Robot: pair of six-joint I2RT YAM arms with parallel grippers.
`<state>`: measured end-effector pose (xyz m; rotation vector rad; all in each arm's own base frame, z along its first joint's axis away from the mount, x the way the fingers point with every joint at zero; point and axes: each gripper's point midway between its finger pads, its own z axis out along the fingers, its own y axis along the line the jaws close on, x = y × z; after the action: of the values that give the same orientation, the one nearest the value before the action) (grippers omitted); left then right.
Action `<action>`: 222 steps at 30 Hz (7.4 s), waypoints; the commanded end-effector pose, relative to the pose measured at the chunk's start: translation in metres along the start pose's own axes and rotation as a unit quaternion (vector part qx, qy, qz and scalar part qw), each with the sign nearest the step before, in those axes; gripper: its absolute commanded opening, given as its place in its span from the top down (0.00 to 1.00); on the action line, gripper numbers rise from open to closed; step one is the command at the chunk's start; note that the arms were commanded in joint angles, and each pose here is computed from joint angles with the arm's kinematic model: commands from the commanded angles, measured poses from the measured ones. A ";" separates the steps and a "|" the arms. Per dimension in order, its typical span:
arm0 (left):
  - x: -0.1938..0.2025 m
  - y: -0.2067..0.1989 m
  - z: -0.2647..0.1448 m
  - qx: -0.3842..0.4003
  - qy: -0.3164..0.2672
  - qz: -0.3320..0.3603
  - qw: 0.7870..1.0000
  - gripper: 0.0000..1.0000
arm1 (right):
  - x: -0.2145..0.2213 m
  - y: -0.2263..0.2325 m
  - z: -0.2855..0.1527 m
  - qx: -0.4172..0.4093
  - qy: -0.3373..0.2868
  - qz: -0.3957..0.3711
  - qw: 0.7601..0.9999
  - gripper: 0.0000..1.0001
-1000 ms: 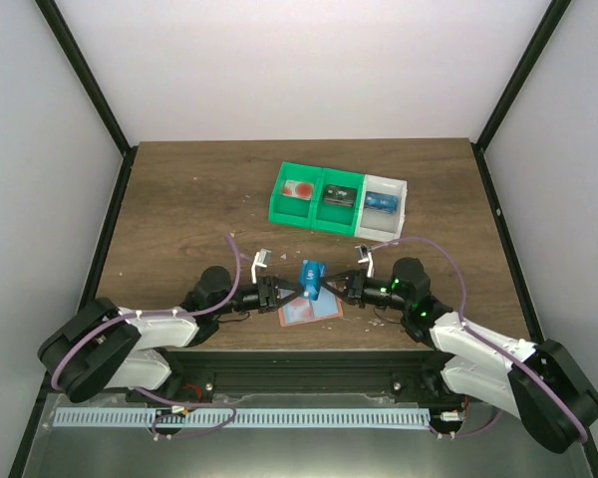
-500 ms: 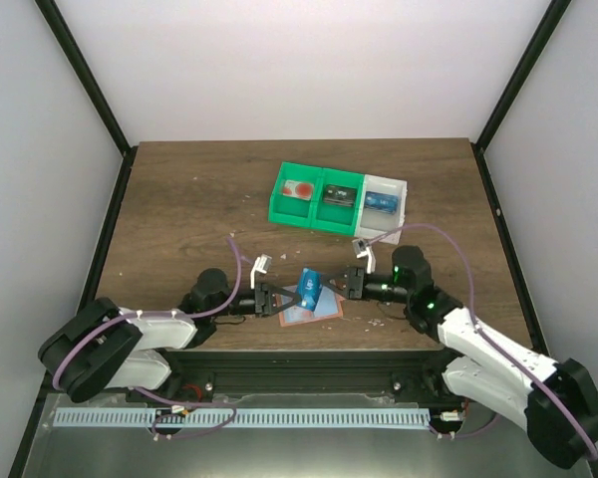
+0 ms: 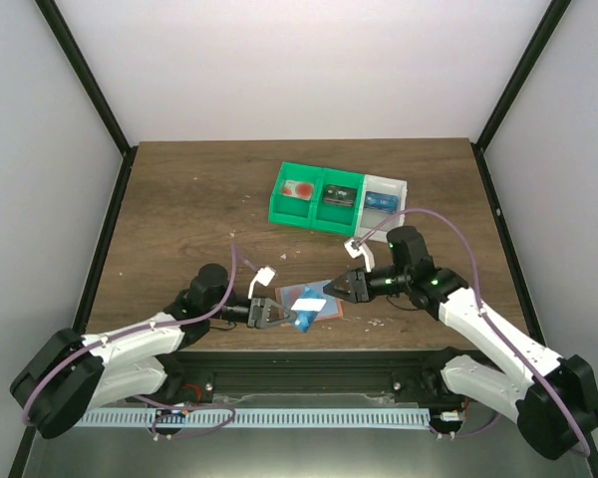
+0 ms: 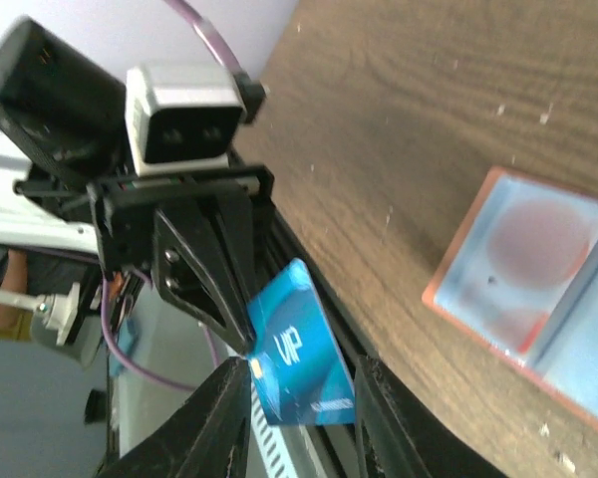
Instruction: Take the credit cards out of the card holder
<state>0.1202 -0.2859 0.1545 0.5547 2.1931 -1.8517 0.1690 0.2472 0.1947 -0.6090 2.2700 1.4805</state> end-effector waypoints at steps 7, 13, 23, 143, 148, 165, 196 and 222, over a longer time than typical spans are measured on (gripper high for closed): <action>0.007 -0.021 0.001 0.034 0.043 0.042 0.998 1.00 | 0.011 0.017 0.001 -0.058 0.050 -0.002 0.997 0.70; 0.008 -0.023 0.001 0.044 0.042 0.046 0.997 1.00 | 0.015 0.014 0.004 -0.063 0.056 0.001 0.996 0.72; 0.006 -0.023 0.003 0.046 0.041 0.047 0.997 1.00 | 0.021 0.025 0.004 -0.112 0.064 0.006 0.992 0.78; -0.052 0.055 -0.051 -0.258 -0.160 0.037 0.952 0.00 | -0.220 -0.302 -0.125 0.285 -0.338 0.199 0.875 1.00; -0.052 0.053 -0.052 -0.253 -0.164 0.035 0.953 0.00 | -0.223 -0.304 -0.123 0.279 -0.338 0.200 0.876 1.00; -0.041 0.047 -0.061 -0.237 -0.180 0.037 0.954 0.00 | -0.213 -0.326 -0.122 0.310 -0.326 0.218 0.866 0.94; -0.048 0.061 -0.052 -0.264 -0.157 0.008 0.951 0.00 | -0.229 -0.244 -0.157 0.329 -0.325 0.170 0.870 0.64; -0.051 0.075 -0.018 -0.199 -0.145 -0.054 0.968 0.03 | -0.064 -0.136 -0.042 0.246 -0.166 0.124 0.947 0.62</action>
<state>0.2001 -0.2570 0.1061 0.1026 2.3677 -1.2631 0.3116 0.1512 0.1476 0.1320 2.3414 0.9216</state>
